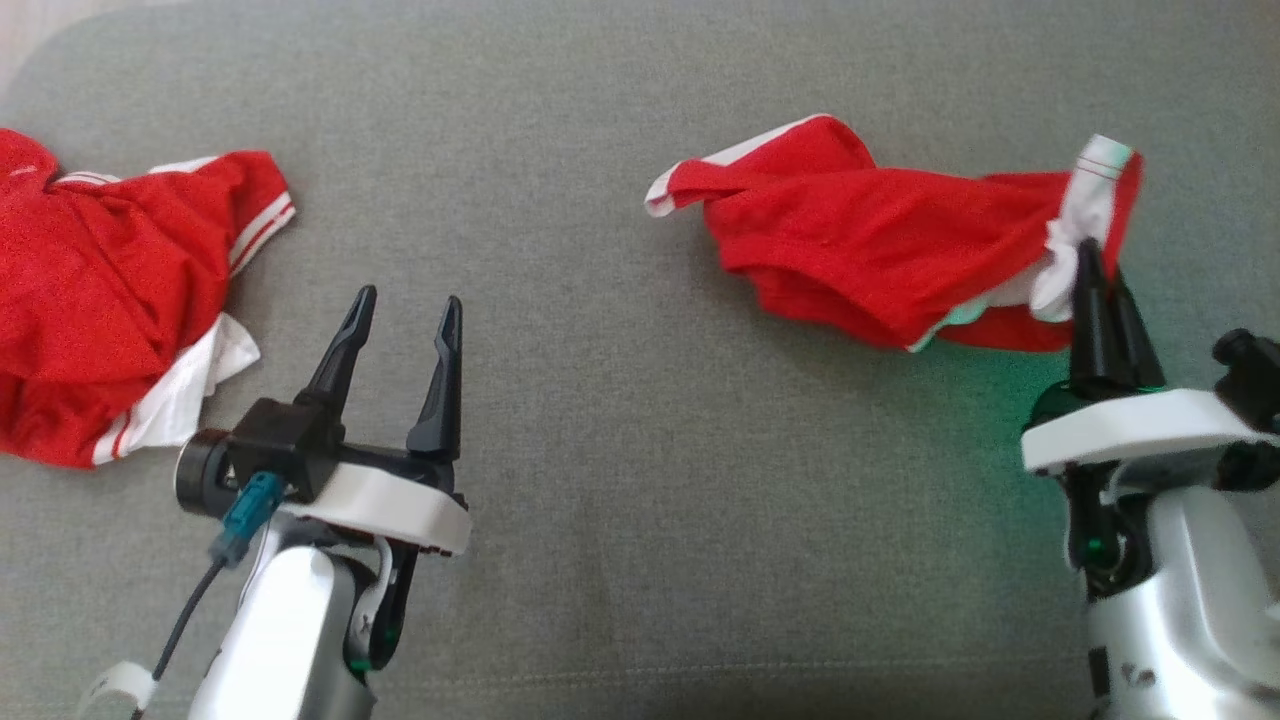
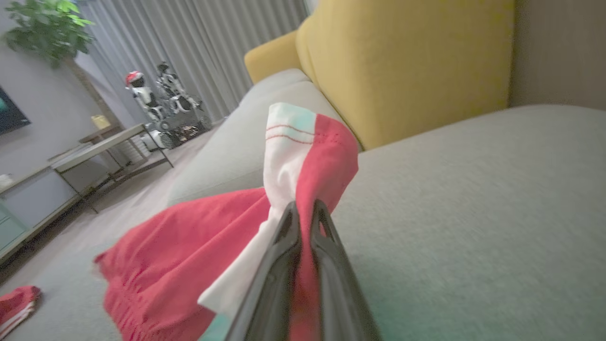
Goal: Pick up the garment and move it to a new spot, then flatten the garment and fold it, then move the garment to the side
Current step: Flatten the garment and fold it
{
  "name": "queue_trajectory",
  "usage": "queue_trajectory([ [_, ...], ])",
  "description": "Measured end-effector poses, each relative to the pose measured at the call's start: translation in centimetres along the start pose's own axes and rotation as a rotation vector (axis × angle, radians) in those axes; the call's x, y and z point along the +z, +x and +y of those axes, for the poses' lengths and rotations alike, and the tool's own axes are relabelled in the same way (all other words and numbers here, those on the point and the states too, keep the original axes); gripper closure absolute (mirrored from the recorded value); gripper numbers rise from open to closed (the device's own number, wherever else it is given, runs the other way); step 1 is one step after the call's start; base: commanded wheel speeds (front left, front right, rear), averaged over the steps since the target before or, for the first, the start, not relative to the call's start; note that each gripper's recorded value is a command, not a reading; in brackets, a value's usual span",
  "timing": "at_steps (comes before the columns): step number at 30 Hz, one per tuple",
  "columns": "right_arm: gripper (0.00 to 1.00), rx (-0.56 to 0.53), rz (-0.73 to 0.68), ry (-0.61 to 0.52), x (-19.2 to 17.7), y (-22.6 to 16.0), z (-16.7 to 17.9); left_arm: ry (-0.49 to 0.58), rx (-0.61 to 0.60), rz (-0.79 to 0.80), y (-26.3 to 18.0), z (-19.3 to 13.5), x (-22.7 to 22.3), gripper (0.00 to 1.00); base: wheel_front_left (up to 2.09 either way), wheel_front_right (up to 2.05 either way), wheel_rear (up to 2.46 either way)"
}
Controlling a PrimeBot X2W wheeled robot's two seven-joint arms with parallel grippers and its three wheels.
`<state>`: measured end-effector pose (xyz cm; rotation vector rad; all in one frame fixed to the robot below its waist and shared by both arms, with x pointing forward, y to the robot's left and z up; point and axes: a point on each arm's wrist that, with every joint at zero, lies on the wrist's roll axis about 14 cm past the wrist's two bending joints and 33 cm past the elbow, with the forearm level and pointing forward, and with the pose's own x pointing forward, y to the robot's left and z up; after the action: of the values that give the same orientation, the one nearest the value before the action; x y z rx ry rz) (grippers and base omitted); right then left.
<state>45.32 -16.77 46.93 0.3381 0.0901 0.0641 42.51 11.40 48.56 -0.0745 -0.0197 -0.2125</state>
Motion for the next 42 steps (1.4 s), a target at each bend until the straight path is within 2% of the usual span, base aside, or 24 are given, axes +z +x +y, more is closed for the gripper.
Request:
queue_trajectory([
  [3,1.0,-0.068,0.055,-0.002,-1.4,0.4,-2.2,-0.003,-0.006,0.011,0.3,-0.1,-0.5,0.0,0.0,0.0,0.0],
  [4,0.77,-0.082,0.066,-0.003,-1.8,0.6,-2.7,-0.003,-0.009,0.013,0.4,-0.2,-0.6,0.0,0.0,0.0,0.0],
  [5,0.13,-0.091,0.084,-0.009,-2.2,0.8,-3.0,-0.004,-0.01,0.014,0.4,-0.2,-0.6,0.0,0.0,0.0,0.0],
  [6,0.0,-0.093,0.09,-0.012,-2.3,0.9,-3.0,-0.005,-0.013,0.015,0.5,-0.2,-0.7,0.0,0.0,0.0,0.0],
  [12,0.0,-0.093,0.068,-0.042,-2.1,0.8,-3.0,-0.002,-0.017,0.008,0.5,-0.3,-0.4,0.0,0.0,0.0,0.0],
  [24,0.0,0.035,-0.109,-0.205,3.1,-1.6,1.1,0.009,-0.004,-0.022,-1.0,-0.4,1.1,0.0,0.0,0.0,0.0],
  [29,0.0,0.078,-0.111,-0.262,3.5,-3.1,2.7,0.011,0.015,-0.027,-2.3,-0.2,1.4,0.0,0.0,0.0,0.0],
  [37,0.0,0.106,-0.066,-0.276,2.4,-5.4,3.7,0.022,0.046,-0.016,-4.2,0.4,1.2,0.0,0.0,0.0,0.0],
  [42,0.0,0.11,-0.06,-0.272,2.5,-5.5,3.9,0.025,0.062,-0.018,-4.4,0.8,1.2,0.0,0.0,0.0,0.0],
])
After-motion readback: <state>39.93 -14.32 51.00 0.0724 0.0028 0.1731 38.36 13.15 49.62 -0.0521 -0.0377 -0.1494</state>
